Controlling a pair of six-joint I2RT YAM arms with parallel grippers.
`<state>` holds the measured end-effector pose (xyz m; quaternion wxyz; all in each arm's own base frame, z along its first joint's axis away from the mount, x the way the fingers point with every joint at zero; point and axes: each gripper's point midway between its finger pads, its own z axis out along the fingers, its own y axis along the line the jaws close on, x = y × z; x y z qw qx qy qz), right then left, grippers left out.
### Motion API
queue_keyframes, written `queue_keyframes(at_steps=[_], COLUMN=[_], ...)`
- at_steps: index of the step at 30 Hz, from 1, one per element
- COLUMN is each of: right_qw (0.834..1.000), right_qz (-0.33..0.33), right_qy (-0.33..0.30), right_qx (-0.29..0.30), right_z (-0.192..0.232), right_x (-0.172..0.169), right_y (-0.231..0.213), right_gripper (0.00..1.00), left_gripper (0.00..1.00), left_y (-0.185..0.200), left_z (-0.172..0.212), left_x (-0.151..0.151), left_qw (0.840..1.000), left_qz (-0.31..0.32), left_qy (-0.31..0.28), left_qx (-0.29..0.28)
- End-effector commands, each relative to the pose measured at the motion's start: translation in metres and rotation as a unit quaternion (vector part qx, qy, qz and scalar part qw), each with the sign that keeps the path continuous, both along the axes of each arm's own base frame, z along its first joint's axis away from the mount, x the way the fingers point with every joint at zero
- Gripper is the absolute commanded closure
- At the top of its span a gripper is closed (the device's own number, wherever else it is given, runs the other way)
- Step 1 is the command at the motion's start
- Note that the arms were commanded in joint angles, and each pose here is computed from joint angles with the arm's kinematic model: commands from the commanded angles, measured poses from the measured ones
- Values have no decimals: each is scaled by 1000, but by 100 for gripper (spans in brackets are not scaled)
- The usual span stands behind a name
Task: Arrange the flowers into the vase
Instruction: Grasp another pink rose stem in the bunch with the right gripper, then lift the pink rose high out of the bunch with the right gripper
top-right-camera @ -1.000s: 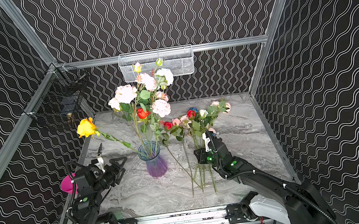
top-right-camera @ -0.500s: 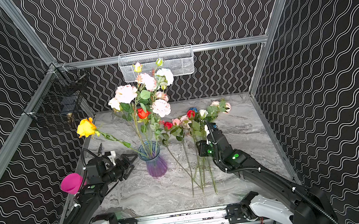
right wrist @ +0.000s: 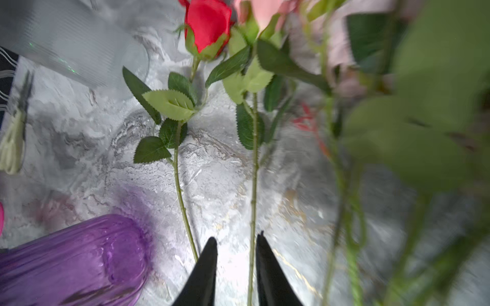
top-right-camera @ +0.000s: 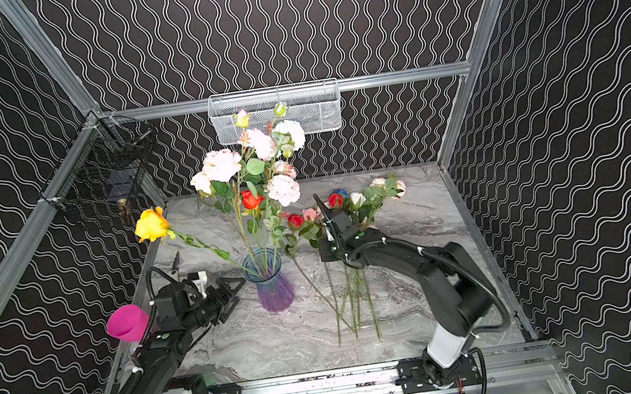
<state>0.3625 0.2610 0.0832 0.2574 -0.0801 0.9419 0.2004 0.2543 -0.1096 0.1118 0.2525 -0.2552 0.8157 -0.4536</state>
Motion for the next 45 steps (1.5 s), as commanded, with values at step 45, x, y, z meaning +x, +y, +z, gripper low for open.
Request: queue_keyframes(at_steps=[45], right_qw=[925], right_qz=[-95], right_qy=[-311], right_qx=[196], right_z=[193], right_x=[-66], right_y=[-66], right_gripper=[100], left_gripper=[8], left_y=[-3], left_z=[44], left_x=[-4], left_qw=[999], left_qz=[-21], left_qy=[-50], left_qx=[7])
